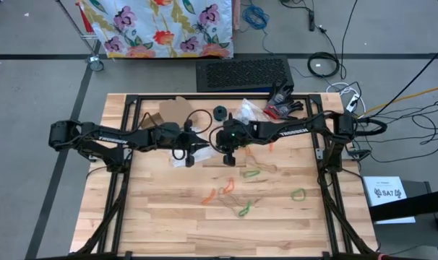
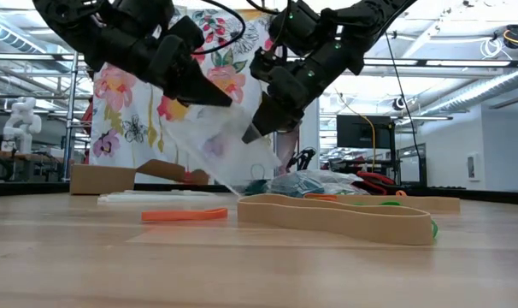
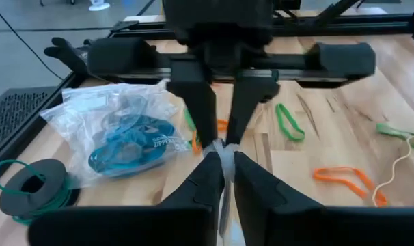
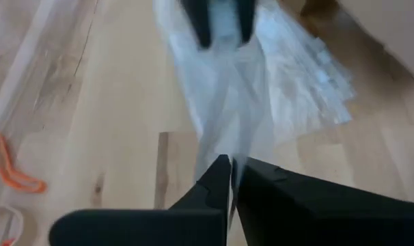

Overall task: Sort rubber bands
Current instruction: Open the transparent zip bag

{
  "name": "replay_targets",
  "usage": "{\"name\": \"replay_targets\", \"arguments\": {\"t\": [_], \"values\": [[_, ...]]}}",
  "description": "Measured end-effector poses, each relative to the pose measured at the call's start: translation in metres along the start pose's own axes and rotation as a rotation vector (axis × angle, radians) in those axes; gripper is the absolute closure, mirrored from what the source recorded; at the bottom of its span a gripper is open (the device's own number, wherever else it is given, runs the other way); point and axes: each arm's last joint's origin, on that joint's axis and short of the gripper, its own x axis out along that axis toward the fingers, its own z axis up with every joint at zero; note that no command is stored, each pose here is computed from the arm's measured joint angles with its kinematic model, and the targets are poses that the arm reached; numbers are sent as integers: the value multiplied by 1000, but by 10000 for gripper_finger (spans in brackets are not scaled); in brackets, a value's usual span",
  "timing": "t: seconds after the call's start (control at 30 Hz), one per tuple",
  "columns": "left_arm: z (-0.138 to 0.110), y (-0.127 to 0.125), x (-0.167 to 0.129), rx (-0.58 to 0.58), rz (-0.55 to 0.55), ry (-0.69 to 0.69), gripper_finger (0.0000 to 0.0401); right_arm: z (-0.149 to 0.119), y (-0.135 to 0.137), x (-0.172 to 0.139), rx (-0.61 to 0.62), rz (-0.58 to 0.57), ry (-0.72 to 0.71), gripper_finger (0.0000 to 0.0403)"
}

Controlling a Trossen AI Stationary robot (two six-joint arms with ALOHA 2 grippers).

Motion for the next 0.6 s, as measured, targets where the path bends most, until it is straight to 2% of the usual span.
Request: {"name": "replay_targets", "arguments": {"t": [0.17, 0.33, 0.43, 0.5, 0.6], "values": [[0, 0, 0, -18, 1, -2, 312, -6, 3, 0, 9, -9, 65, 402], [0, 1, 0, -17, 19, -1, 264, -22, 6, -4, 48, -102, 245, 403], [1, 0, 0, -15, 16, -9, 259, -27, 10, -18, 52, -207, 336, 403], [3, -2, 0, -11, 10, -27, 259, -23, 14, -31, 38, -267, 338, 403], [8, -7, 0, 4, -28, -60, 258, -12, 19, -50, 38, -234, 281, 403]]}}
